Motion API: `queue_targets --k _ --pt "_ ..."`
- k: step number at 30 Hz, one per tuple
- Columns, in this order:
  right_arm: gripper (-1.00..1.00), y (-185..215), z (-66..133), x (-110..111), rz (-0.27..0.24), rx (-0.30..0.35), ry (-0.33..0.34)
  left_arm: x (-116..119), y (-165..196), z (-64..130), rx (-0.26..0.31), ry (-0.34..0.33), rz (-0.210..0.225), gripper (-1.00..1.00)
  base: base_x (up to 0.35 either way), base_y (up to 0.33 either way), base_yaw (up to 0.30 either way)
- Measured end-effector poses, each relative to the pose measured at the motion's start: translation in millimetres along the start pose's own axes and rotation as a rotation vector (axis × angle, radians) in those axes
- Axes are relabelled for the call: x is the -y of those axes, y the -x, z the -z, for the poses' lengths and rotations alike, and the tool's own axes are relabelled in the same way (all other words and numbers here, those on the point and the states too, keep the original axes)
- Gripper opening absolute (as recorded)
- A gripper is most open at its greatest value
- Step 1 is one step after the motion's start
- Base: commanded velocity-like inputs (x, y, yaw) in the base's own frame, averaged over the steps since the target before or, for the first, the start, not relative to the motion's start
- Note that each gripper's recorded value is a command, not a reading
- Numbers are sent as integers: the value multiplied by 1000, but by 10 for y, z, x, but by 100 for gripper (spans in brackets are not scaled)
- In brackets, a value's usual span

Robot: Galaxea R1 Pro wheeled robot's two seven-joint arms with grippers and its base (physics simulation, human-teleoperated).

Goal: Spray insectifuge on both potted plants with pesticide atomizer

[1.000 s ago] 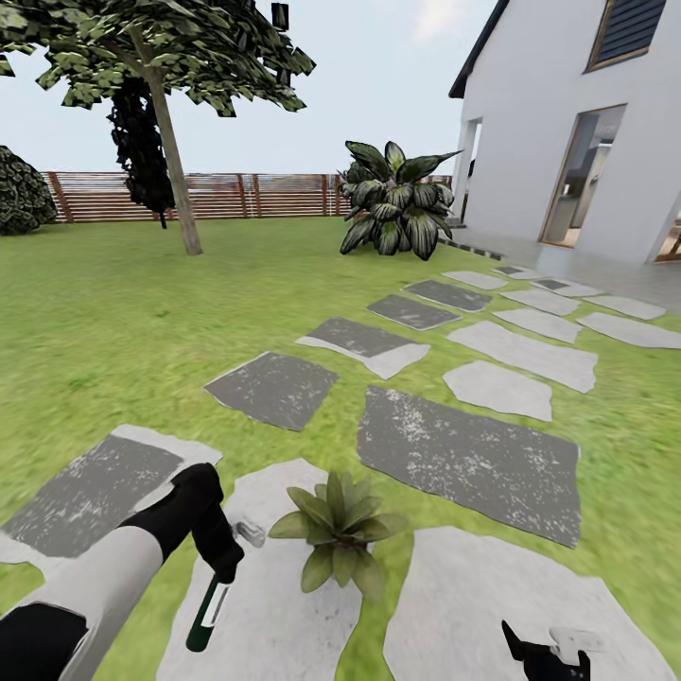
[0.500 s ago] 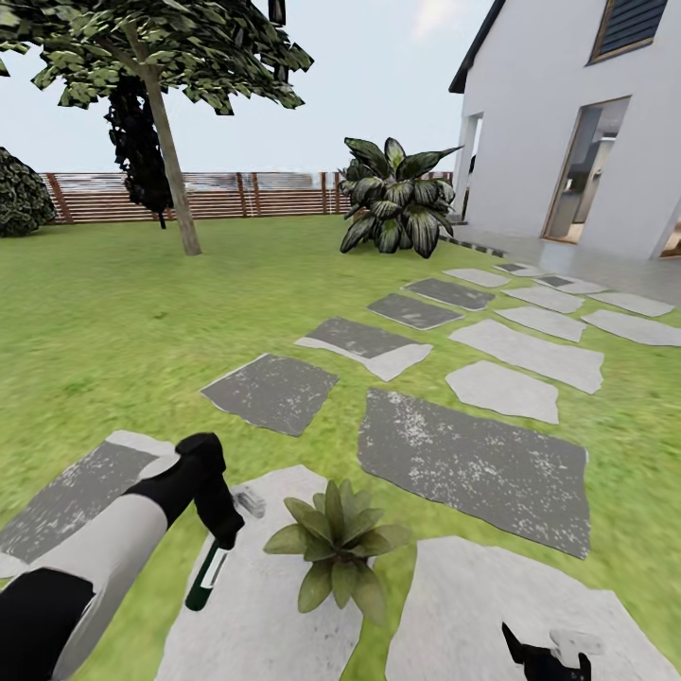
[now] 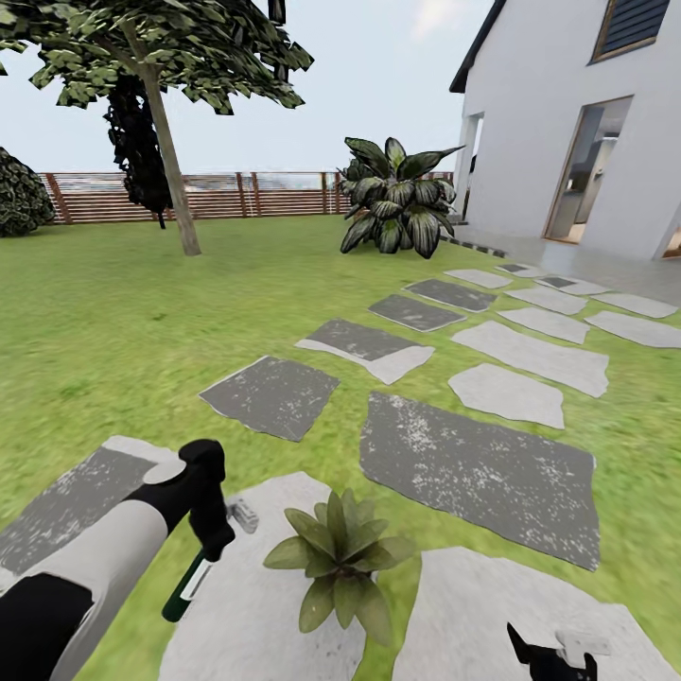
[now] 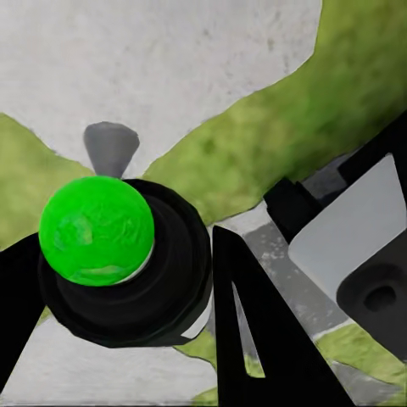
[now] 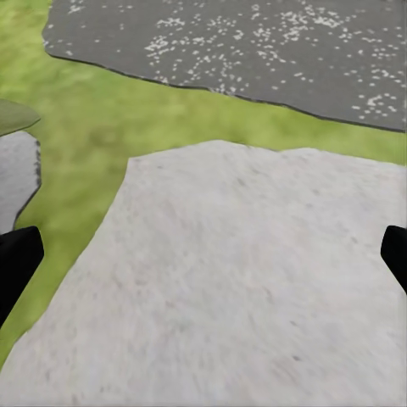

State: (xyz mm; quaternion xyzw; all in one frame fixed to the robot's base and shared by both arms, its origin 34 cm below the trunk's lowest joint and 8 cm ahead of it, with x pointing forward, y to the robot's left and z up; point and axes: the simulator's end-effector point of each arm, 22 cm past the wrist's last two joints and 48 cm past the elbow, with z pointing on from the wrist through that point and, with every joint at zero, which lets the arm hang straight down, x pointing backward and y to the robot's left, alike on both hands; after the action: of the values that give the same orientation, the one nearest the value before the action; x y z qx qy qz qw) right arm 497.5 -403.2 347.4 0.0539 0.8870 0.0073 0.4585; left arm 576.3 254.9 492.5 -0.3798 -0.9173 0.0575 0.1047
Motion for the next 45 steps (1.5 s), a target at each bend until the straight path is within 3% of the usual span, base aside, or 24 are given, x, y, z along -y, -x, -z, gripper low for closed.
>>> queue_targets --k 8,27,45 --pt "100 0 0 1 0 0 0 79 -117 -181 -35 -15 -3 -100 1 0 0" --pt "100 -11 0 7 -1 -2 -3 74 -29 -119 -29 3 -7 -100 15 0 0" --pt "100 -473 -155 54 0 -20 -4 18 -179 -690 -63 -11 7 -100 0 0 0"
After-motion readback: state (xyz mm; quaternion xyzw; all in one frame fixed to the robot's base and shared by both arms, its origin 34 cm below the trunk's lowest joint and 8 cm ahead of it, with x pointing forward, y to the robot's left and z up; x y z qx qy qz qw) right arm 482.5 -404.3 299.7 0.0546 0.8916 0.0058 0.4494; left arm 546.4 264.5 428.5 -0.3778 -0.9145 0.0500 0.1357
